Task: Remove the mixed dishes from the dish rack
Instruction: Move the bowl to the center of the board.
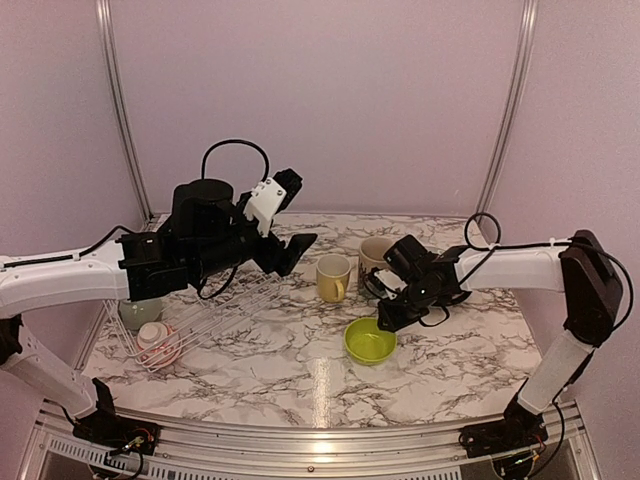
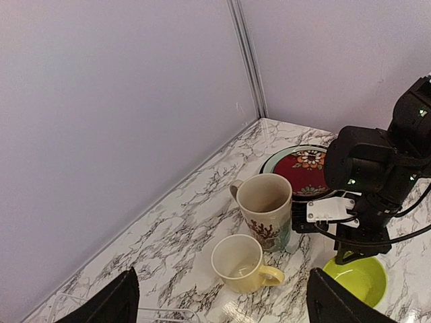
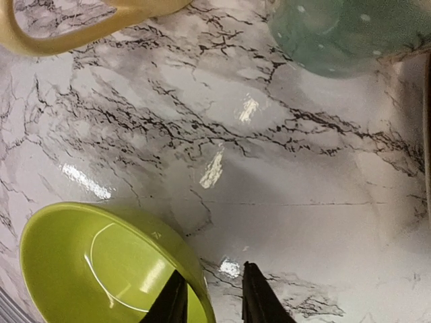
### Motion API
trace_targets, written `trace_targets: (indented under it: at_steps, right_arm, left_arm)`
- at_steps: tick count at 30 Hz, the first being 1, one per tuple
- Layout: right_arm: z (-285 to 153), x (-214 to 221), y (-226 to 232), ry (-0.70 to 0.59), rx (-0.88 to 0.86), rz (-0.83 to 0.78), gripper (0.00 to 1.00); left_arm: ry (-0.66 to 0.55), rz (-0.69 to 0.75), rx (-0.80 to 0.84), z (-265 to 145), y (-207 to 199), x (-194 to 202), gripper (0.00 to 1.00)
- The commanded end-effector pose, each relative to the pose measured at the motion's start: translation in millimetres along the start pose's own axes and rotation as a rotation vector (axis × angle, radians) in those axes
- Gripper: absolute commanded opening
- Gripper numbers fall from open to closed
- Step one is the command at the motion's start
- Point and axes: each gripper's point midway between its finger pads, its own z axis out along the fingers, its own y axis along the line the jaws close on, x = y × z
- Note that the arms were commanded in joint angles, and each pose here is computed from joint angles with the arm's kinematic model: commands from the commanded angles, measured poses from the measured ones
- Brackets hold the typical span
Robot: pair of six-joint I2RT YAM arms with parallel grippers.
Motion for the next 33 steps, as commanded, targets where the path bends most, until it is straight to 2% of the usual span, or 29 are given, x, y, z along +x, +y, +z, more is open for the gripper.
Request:
trace_targets:
  at_steps: [1, 6, 9, 14, 18, 21, 26, 29, 33]
  right_arm:
    - [-10.8, -6.9, -2.5, -0.049, 0.032, 0.02, 0.19]
    - [-21.3, -12.1, -18.9, -0.116, 0.108, 0.067, 0.06]
    - [-27.4, -8.9, -40.4, -0.143, 0.125, 0.148, 0.0]
    - [-37.8, 4.2, -61.0, -0.168, 0.104, 0.244, 0.0]
    - [-41.9, 22.3, -67.9, -0.134, 0.132, 0.286, 0.01]
    - [-40.5, 41.0, -80.8, -0.108, 0.14, 0.357, 0.04]
    - [-44.1, 46.6, -85.0, -0.115, 0.135, 0.421, 0.11]
    - [-47.3, 48.8, -87.2, -0.126, 0.143, 0.44, 0.26]
    - [-55.7, 38.2, -87.4, -0.159, 0.146, 0.434, 0.41]
  left_arm:
    - [-0.03, -0.036, -0.069, -4.4, 17.5, -5.4, 0.88]
    - [-0.021, -0.031, -0.085, -5.8, 21.1, -2.6, 0.89]
    - [-0.024, -0.035, -0.099, -8.2, 24.4, -2.0, 0.89]
    - [-0.029, -0.049, -0.11, -11.8, 27.6, -0.7, 0.89]
    - [-0.027, -0.055, -0.113, -12.7, 28.5, 2.0, 0.9]
    - [-0.026, -0.06, -0.111, -12.7, 28.4, 2.7, 0.9]
    - [-0.027, -0.083, -0.122, -14.7, 34.1, 3.1, 0.9]
    - [-0.026, -0.116, -0.142, -18.8, 44.7, 5.4, 0.91]
    - [-0.018, -0.198, -0.187, -24.6, 68.8, 11.2, 0.92]
